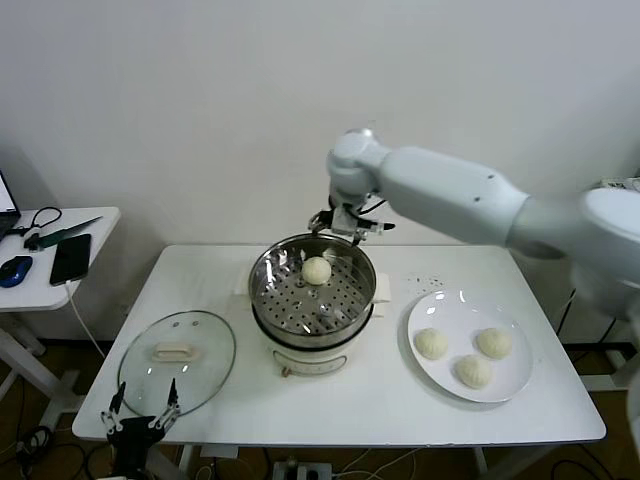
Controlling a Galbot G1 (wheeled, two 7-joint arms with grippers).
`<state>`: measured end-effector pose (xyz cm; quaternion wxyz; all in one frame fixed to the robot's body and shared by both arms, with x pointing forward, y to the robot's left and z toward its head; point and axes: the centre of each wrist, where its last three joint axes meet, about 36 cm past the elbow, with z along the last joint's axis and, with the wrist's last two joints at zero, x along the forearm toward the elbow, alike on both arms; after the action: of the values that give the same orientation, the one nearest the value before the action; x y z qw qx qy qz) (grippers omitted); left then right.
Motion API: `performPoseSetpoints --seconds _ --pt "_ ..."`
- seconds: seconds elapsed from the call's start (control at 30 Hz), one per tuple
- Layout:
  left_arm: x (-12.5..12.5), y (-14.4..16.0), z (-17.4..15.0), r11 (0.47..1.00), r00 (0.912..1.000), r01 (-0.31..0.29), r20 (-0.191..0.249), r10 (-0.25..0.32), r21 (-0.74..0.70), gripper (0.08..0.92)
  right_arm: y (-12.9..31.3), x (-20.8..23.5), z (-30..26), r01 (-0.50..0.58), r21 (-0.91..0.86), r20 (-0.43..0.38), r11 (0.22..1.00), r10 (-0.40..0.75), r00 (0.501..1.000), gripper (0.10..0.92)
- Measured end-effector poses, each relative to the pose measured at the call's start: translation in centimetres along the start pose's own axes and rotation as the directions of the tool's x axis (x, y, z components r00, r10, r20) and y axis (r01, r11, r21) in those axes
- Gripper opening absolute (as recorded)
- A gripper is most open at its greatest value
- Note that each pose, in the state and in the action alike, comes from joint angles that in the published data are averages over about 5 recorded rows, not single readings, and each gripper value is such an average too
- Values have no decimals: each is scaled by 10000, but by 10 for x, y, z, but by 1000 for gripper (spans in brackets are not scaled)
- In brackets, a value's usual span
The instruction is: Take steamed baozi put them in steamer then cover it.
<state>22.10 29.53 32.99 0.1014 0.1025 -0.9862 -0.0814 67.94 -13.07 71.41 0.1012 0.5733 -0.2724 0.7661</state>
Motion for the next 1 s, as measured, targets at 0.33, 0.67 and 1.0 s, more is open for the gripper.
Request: performPoseSetpoints --seconds 0.33,0.67,1.0 --pt "7 -3 -6 10000 10000 -35 -8 35 41 823 127 6 48 341 -5646 852 8247 171 9962 823" --pt "11 -2 -8 10000 10000 2 -66 -2 -29 823 229 -57 44 1333 -7687 1436 6255 -344 9890 823" --pt "12 -3 -5 9999 9997 107 -208 -107 -18 823 268 -123 26 1920 -8194 1706 5402 -899 9812 823"
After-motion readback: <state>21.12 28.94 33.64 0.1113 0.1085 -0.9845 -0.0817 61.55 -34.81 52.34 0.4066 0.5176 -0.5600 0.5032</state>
